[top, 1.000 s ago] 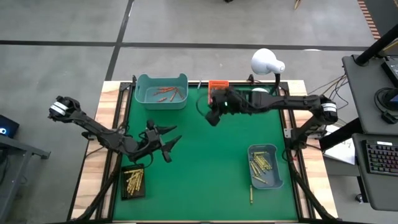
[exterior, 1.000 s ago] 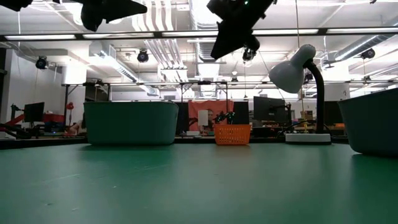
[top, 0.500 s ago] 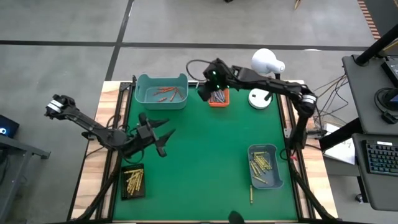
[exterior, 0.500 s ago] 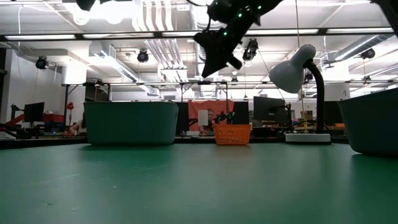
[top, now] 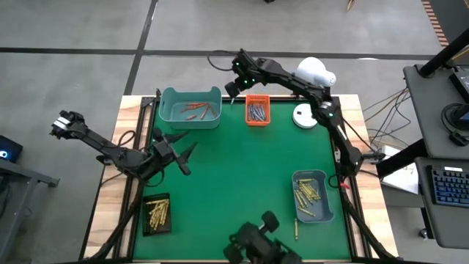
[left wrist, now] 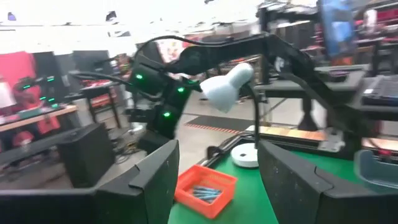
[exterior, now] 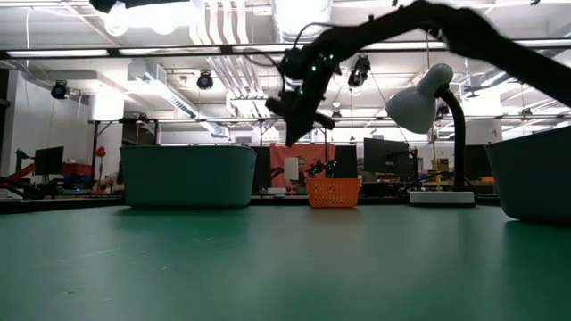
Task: Sort crayons
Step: Put the blue crayon into the orange bin
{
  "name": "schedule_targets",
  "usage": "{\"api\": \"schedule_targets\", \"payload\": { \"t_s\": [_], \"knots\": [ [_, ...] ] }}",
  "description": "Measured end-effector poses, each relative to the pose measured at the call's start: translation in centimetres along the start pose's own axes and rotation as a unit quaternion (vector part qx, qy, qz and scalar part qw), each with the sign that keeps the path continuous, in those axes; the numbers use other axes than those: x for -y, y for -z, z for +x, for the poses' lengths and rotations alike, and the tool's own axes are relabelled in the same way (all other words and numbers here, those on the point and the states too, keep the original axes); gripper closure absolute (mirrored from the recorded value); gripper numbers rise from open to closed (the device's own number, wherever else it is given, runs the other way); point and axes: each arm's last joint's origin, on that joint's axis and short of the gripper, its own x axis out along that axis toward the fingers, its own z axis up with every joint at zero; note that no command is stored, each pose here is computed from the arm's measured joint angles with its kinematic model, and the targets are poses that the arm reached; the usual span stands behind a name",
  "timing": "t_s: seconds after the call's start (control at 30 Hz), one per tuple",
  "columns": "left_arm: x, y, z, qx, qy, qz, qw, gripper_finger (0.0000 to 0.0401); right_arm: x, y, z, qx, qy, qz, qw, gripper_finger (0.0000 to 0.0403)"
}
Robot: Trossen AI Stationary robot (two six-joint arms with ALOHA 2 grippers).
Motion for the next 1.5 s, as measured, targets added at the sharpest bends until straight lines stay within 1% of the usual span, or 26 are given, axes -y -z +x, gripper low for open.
{"api": "schedule_targets", "payload": {
  "t_s": [0.07,0.17,0.3,0.43,0.53,0.63,0.7,0.77,0.9,1.1,1.2,1.3,1.4,1.5],
  "knots": [
    [-0.2,0.0,0.0,-0.006,-0.016,0.001,1.0,0.02,0.9,-0.3,1.2,-0.016,0.01,0.017,1.0,0.0394],
    [-0.1,0.3,0.0,-0.012,-0.02,0.011,1.0,0.02,2.1,0.2,2.4,-0.029,0.012,0.04,0.999,0.039],
    [-0.1,0.5,0.0,-0.014,-0.022,0.016,1.0,0.02,2.5,0.6,3.4,-0.04,0.012,0.036,0.998,0.0368],
    [-0.1,0.6,0.0,-0.015,-0.023,0.018,0.999,0.02,2.2,0.4,3.7,-0.02,0.005,0.025,0.999,0.0334],
    [0.0,0.6,0.0,-0.016,-0.022,0.02,0.999,0.02,1.3,0.5,4.0,-0.008,-0.003,0.015,1.0,0.031],
    [0.2,0.8,0.0,-0.018,-0.022,0.024,0.999,0.02,0.4,0.6,4.0,-0.003,-0.011,-0.011,1.0,0.0292],
    [0.4,0.9,0.1,-0.02,-0.021,0.025,0.999,0.02,0.0,0.6,3.5,-0.005,-0.015,-0.024,1.0,0.0285],
    [0.5,1.0,0.1,-0.021,-0.021,0.024,0.999,0.02,-0.5,0.5,2.2,-0.003,-0.018,-0.044,0.999,0.0281],
    [0.7,1.0,0.4,-0.021,-0.021,0.018,0.999,0.02,-2.7,0.3,-1.8,0.01,-0.032,-0.087,0.996,0.0282],
    [1.1,0.4,1.6,-0.005,0.035,0.016,0.999,0.02,-6.4,1.5,-8.5,0.03,-0.054,-0.163,0.985,0.0297],
    [1.0,0.0,2.8,0.001,0.044,0.016,0.999,0.02,-7.8,3.0,-12.0,0.044,-0.055,-0.195,0.978,0.0304],
    [0.8,-0.2,4.3,-0.004,0.047,0.03,0.998,0.02,-8.6,5.4,-14.8,0.05,-0.061,-0.215,0.973,0.031],
    [0.3,-0.6,6.2,-0.016,0.051,0.045,0.998,0.02,-8.8,7.8,-17.0,0.069,-0.073,-0.227,0.969,0.0312],
    [-0.5,-0.7,8.7,-0.037,0.07,0.064,0.995,0.02,-8.5,10.3,-18.1,0.09,-0.089,-0.24,0.962,0.031]
  ]
}}
